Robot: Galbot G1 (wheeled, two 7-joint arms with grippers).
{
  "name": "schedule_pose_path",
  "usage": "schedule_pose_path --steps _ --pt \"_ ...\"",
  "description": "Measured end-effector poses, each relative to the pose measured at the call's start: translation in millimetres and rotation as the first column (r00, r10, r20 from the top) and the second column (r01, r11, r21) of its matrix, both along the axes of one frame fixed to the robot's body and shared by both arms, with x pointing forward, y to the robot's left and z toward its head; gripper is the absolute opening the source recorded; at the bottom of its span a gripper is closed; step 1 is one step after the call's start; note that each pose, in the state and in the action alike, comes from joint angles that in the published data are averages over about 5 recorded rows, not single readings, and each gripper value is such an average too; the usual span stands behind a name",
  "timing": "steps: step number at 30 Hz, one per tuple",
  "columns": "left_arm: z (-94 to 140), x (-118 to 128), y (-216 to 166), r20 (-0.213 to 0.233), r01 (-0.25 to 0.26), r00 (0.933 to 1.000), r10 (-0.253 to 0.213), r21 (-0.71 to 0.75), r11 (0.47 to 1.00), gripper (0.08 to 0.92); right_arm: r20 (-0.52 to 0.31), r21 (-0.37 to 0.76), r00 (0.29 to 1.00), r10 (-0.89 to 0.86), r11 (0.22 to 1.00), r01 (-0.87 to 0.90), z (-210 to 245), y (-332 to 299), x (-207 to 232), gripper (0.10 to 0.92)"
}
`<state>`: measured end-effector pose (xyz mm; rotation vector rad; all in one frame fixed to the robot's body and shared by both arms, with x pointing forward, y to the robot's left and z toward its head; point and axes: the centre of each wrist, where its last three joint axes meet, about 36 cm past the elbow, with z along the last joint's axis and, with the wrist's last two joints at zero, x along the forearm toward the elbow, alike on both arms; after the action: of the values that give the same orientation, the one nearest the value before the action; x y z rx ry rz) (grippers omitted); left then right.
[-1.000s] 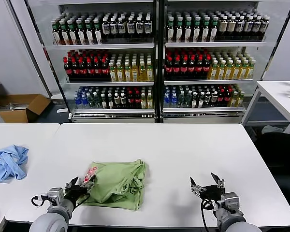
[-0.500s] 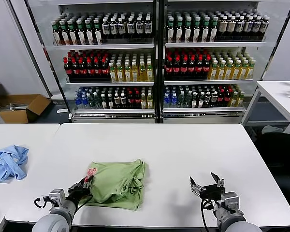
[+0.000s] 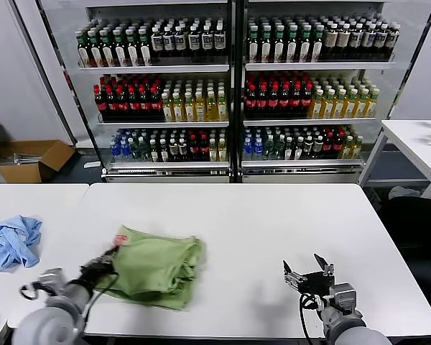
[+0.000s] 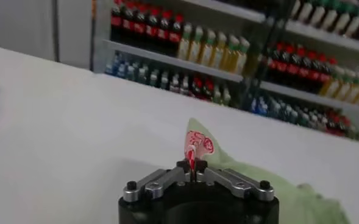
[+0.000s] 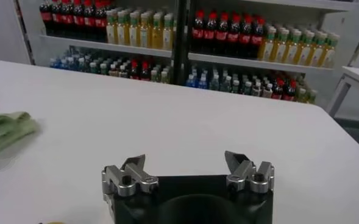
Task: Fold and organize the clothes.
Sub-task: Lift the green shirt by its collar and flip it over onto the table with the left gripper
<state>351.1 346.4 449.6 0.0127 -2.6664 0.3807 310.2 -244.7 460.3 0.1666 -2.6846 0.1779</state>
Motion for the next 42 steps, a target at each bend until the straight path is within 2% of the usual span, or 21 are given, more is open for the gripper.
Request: schedule_pose_path --steps 4,9,12,14,16,18,23,26,30,33,39,42 --pt "21 -4 37 0.026 -0.084 0.9960 0.085 -0.041 0.996 0.097 -0.001 0.004 1.000 0.001 1.000 -0.001 -1 1 0 0.823" --pt "50 -14 85 0.061 -0.188 0.9792 0.193 -0.080 0.979 0.097 0.004 0.009 1.000 -0.002 1.000 0.002 -1 2 2 0.823" --pt "67 -17 96 0.091 -0.216 0.9700 0.226 -0.107 0.971 0.097 0.003 0.014 1.000 -0.001 1.000 0.001 -2 4 1 0.823" --pt "75 -17 94 0.108 -0.217 0.9671 0.230 -0.125 0.968 0.097 0.002 0.015 1.000 -0.001 1.000 0.001 -2 6 1 0.823" --pt "80 -17 83 0.121 -0.204 0.9675 0.222 -0.143 0.968 0.097 0.002 0.014 1.000 -0.002 1.000 0.002 -2 7 -1 0.823" --pt "78 -16 65 0.122 -0.183 0.9714 0.203 -0.162 0.970 0.097 0.002 0.011 1.000 -0.005 1.000 0.005 -1 7 -2 0.822" --pt "49 -11 0 0.073 -0.098 0.9906 0.116 -0.212 0.972 0.097 0.001 0.004 1.000 -0.011 1.000 0.011 -1 6 -5 0.823" --pt "31 -7 -47 0.041 -0.033 0.9982 0.044 -0.253 0.967 0.097 0.001 0.001 1.000 -0.013 1.000 0.013 0 6 -7 0.823" --pt "19 0 -96 0.031 0.035 0.9991 -0.027 -0.299 0.954 0.097 0.002 -0.004 1.000 -0.016 1.000 0.016 0 4 -7 0.823" --pt "16 6 -120 0.039 0.062 0.9979 -0.052 -0.320 0.945 0.097 0.001 -0.006 1.000 -0.017 1.000 0.017 0 3 -7 0.823" --pt "13 22 -152 0.057 0.066 0.9972 -0.048 -0.357 0.932 0.116 0.002 -0.007 1.000 -0.015 1.000 0.015 -1 4 -5 0.822" --pt "12 29 -166 0.068 0.066 0.9967 -0.043 -0.380 0.923 0.183 0.005 -0.011 1.000 -0.014 1.000 0.014 0 3 -4 0.823"
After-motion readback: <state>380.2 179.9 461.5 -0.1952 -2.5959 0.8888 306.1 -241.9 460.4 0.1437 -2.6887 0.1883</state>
